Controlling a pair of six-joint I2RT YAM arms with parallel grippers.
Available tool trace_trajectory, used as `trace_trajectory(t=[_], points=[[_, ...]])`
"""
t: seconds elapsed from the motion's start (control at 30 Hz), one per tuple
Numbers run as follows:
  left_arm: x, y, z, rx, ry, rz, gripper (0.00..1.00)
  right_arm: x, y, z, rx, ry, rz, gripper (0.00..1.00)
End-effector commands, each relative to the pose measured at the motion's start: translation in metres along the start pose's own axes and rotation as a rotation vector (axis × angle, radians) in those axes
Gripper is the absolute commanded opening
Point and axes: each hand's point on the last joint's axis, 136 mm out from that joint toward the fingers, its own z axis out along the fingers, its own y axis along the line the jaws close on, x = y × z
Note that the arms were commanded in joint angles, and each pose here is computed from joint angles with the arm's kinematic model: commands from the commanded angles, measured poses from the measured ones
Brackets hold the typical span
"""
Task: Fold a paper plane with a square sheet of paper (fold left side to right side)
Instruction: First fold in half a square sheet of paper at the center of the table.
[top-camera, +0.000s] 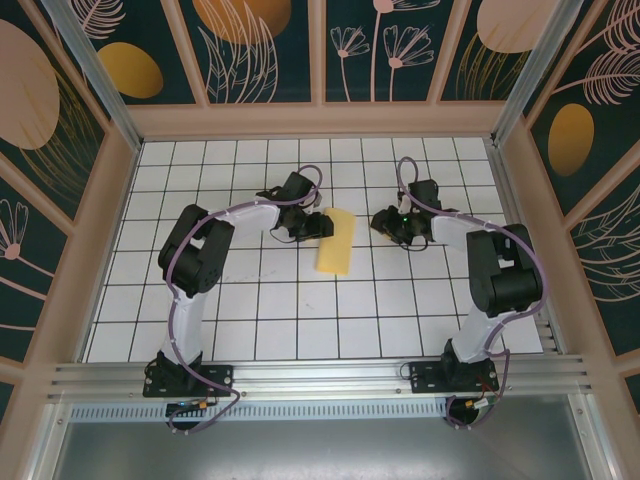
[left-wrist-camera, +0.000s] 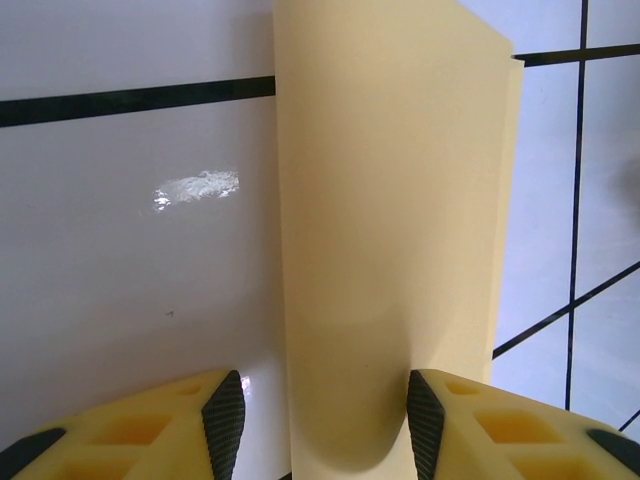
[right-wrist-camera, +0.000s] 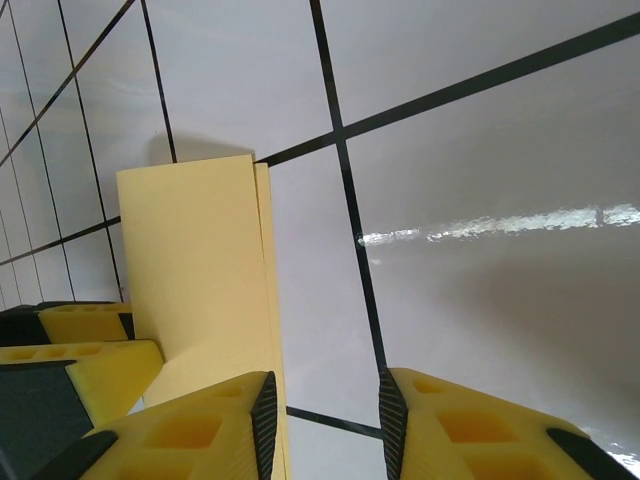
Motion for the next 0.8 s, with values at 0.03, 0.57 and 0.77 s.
trace_trajectory(t=[0.03, 0.57, 0.77], points=[[0.0138, 0.0137, 0.0203, -0.054, 0.051, 0.019, 0.51, 0.0035, -0.0006, -0.0083, 0.000, -0.003, -0.012, 0.36], [0.0180, 0.0176, 0.0275, -0.093, 0.072, 0.041, 0.51, 0.0061, 0.0034, -0.0094, -0.026, 0.001, -0.007, 0.36], [0.0180, 0.0167, 0.0293, -0.097, 0.075, 0.046, 0.52, 0.0093, 0.0054, -0.0077, -0.035, 0.008, -0.006, 0.36]])
